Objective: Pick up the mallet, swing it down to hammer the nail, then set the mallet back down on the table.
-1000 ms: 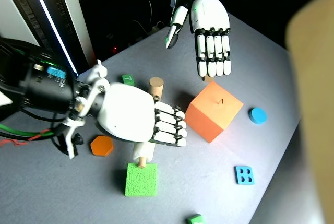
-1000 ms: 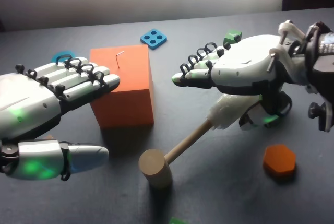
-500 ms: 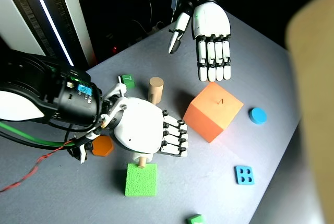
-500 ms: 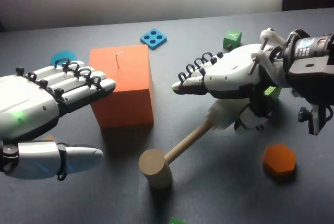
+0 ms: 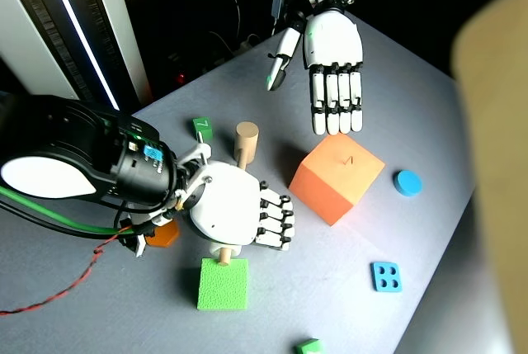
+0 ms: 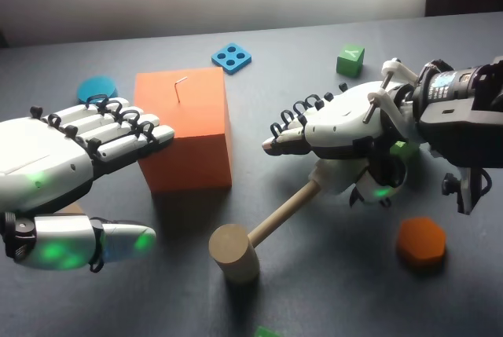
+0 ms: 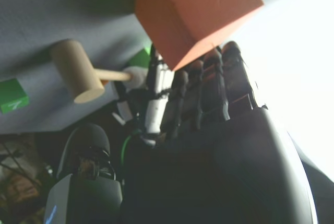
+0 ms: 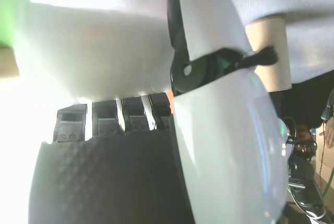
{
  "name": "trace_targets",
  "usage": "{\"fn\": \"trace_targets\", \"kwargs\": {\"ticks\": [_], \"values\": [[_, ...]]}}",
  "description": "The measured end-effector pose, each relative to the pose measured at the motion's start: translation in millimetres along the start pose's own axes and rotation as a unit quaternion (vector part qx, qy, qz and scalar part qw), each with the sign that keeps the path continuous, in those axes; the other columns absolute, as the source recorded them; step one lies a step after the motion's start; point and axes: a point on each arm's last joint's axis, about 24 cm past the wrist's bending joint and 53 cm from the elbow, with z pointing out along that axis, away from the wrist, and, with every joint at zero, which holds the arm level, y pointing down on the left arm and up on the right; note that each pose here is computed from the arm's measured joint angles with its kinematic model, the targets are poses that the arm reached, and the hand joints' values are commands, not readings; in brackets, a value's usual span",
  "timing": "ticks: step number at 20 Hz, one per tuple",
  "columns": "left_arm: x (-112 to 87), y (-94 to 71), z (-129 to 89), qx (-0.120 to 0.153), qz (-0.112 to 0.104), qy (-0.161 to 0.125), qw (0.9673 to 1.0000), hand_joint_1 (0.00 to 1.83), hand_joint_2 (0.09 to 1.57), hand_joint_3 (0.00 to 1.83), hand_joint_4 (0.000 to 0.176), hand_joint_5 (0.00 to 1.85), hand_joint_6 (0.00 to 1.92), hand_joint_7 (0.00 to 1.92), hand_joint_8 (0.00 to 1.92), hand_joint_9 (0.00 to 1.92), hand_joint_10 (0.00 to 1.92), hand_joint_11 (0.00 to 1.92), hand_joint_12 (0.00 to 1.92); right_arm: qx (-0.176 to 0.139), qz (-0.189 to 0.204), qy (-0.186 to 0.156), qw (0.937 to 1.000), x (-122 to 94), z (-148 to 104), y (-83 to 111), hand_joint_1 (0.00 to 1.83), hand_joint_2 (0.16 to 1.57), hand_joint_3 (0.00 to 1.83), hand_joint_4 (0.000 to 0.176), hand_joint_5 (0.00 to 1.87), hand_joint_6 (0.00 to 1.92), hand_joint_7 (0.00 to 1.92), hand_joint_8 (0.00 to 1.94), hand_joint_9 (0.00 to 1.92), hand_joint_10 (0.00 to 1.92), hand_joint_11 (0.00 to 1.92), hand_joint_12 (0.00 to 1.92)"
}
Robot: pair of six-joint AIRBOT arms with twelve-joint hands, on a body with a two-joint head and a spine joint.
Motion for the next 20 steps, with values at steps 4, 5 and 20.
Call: {"fn": "trace_targets", "kwargs": {"ticks": [4,5,20], "values": [[-0.4,1.3,3,0.001,0.004,-0.002,1.0,0.0,1.24,0.0,0.0,0.0,0.0,0.0,0.0,0.0,0.0,0.0,0.0,0.003,0.0,0.01,0.9999,11,4,-3.1,1.29,0.97,0.0,0.0,0.08,0.01,0.0,0.0,0.0,0.0,0.0,0.43],[-1.4,1.9,3,0.001,0.005,-0.003,1.0,0.0,1.24,0.0,0.0,0.0,0.0,0.0,0.0,0.0,0.0,0.0,0.0,0.005,0.0,0.011,0.9999,12,5,-5.5,1.3,0.96,0.0,0.0,0.1,0.01,0.02,0.0,0.0,0.0,0.0,0.48],[1.6,7.8,10,0.001,0.004,-0.004,1.0,0.0,1.24,0.0,0.0,0.05,0.01,0.03,0.0,0.0,0.0,0.0,0.0,0.007,-0.006,0.008,0.9999,13,7,-11.7,1.22,1.03,0.0,0.0,0.18,0.01,0.16,0.01,0.13,0.01,0.0,0.62]]}}
